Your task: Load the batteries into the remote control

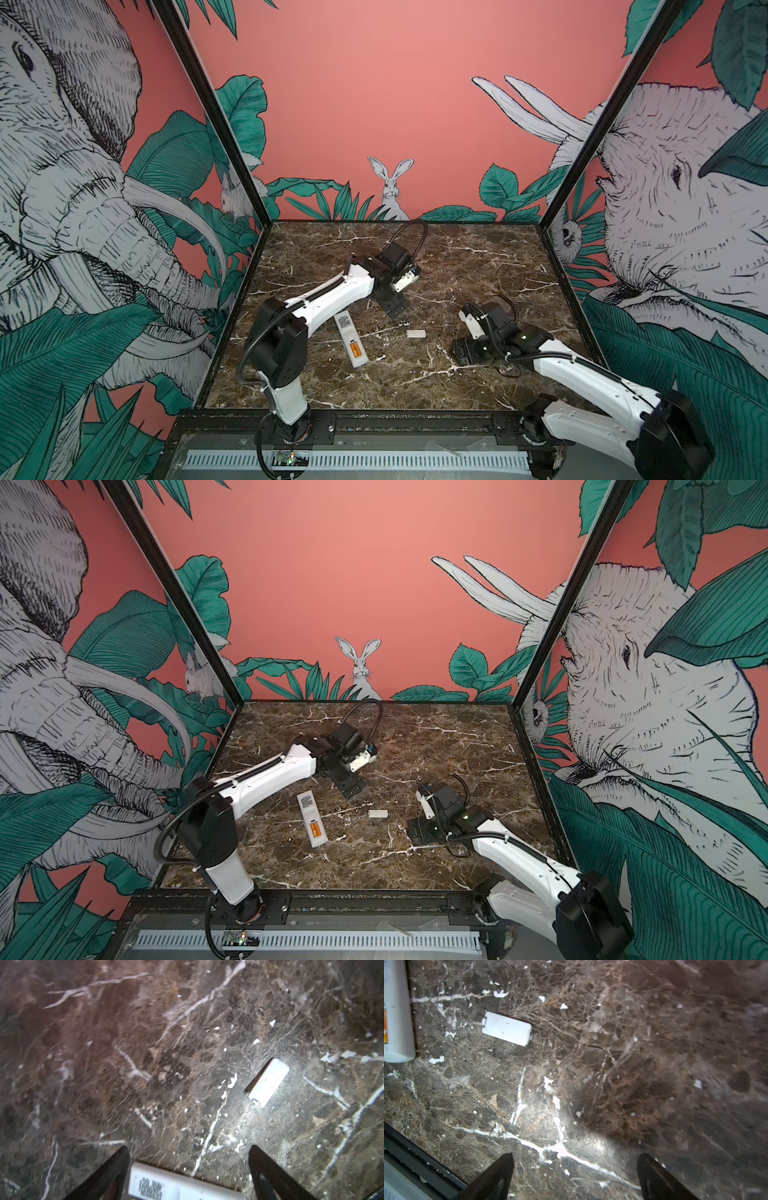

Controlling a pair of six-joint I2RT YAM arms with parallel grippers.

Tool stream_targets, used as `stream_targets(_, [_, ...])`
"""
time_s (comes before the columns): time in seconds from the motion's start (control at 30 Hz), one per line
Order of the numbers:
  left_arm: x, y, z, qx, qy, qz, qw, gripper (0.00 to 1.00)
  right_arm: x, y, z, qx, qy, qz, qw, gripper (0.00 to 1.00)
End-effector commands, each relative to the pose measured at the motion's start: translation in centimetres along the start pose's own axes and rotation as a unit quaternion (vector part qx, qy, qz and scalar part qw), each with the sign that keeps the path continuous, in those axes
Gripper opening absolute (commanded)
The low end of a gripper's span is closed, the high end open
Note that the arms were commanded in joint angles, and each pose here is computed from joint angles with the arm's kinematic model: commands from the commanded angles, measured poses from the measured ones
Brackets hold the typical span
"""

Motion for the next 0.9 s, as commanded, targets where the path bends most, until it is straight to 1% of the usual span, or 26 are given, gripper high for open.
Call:
stream_targets(0.0, [3.8, 1.6, 0.5, 0.047, 0.124, 0.024, 0.991, 0.91, -2.3, -0.9, 2.6, -0.055, 0.063, 0.0, 0.997, 0.93])
stream_targets(0.03, [4.8, 2.1, 1.2, 0.057, 0.164, 0.018, 0.985, 0.91, -2.5, -1.4, 2.9, -0.055, 0.078, 0.013, 0.995, 0.93])
stream_targets(0.1, [6.4, 3.0, 2.4, 0.082, 0.244, -0.005, 0.966, 0.92, -3.1, -2.4, 3.4, -0.046, 0.106, 0.033, 0.993, 0.94])
stream_targets(0.17, [8.6, 3.6, 3.9, 0.096, 0.328, -0.022, 0.939, 0.94, -3.6, -3.4, 3.9, -0.033, 0.135, 0.056, 0.989, 0.94])
stream_targets(0.2, [9.5, 3.8, 4.3, 0.102, 0.358, -0.03, 0.928, 0.99, -3.8, -3.8, 4.0, -0.031, 0.145, 0.065, 0.987, 0.94])
stream_targets(0.27, [11.4, 3.7, 5.2, 0.107, 0.42, -0.041, 0.9, 0.99, -4.1, -4.8, 4.3, -0.028, 0.169, 0.089, 0.981, 0.94])
stream_targets(0.3, [12.2, 3.5, 5.3, 0.108, 0.441, -0.042, 0.89, 0.99, -4.3, -5.0, 4.5, -0.024, 0.183, 0.096, 0.978, 0.94])
stream_targets(0.33, [13.2, 3.4, 5.6, 0.104, 0.465, -0.037, 0.878, 0.99, -4.0, -5.8, 4.6, -0.019, 0.2, 0.118, 0.972, 0.94])
stream_targets(0.37, [13.9, 3.1, 5.5, 0.104, 0.481, -0.032, 0.87, 0.99, -4.1, -6.1, 4.9, -0.015, 0.218, 0.129, 0.967, 0.94])
stream_targets(0.43, [14.9, 2.7, 5.5, 0.093, 0.5, -0.017, 0.861, 0.99, -4.1, -6.6, 5.4, -0.008, 0.257, 0.147, 0.955, 0.94])
stream_targets(0.53, [16.1, 1.9, 5.2, 0.09, 0.525, 0.009, 0.847, 0.99, -4.6, -7.4, 5.7, 0.003, 0.296, 0.16, 0.942, 0.93])
stream_targets(0.6, [16.3, 1.2, 4.8, 0.106, 0.54, 0.014, 0.835, 0.99, -5.0, -7.9, 5.7, 0.005, 0.311, 0.165, 0.936, 0.91])
stream_targets(0.7, [16.1, -0.4, 4.1, 0.136, 0.565, 0.003, 0.814, 0.99, -5.6, -8.5, 5.9, 0.003, 0.33, 0.171, 0.928, 0.86])
stream_targets(0.77, [16.4, -1.5, 3.6, 0.15, 0.577, 0.007, 0.803, 0.99, -5.9, -8.9, 6.1, 0.0, 0.34, 0.175, 0.924, 0.83])
stream_targets(0.8, [16.7, -1.9, 3.5, 0.149, 0.581, 0.013, 0.8, 1.0, -6.0, -9.0, 6.2, -0.002, 0.345, 0.175, 0.922, 0.82])
stream_targets(0.87, [17.5, -2.4, 3.3, 0.138, 0.584, 0.021, 0.799, 0.99, -6.3, -9.3, 6.2, 0.0, 0.354, 0.178, 0.918, 0.82])
Point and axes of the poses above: each gripper's point midway between its finger pads, its own y axis back along the fingers, its own z axis along the line the jaws close on, x = y × z, the point moved 2 cm from there along y, back along the fingers, and after that the axes turned 1 degree about -y, right-handed, at the moved point
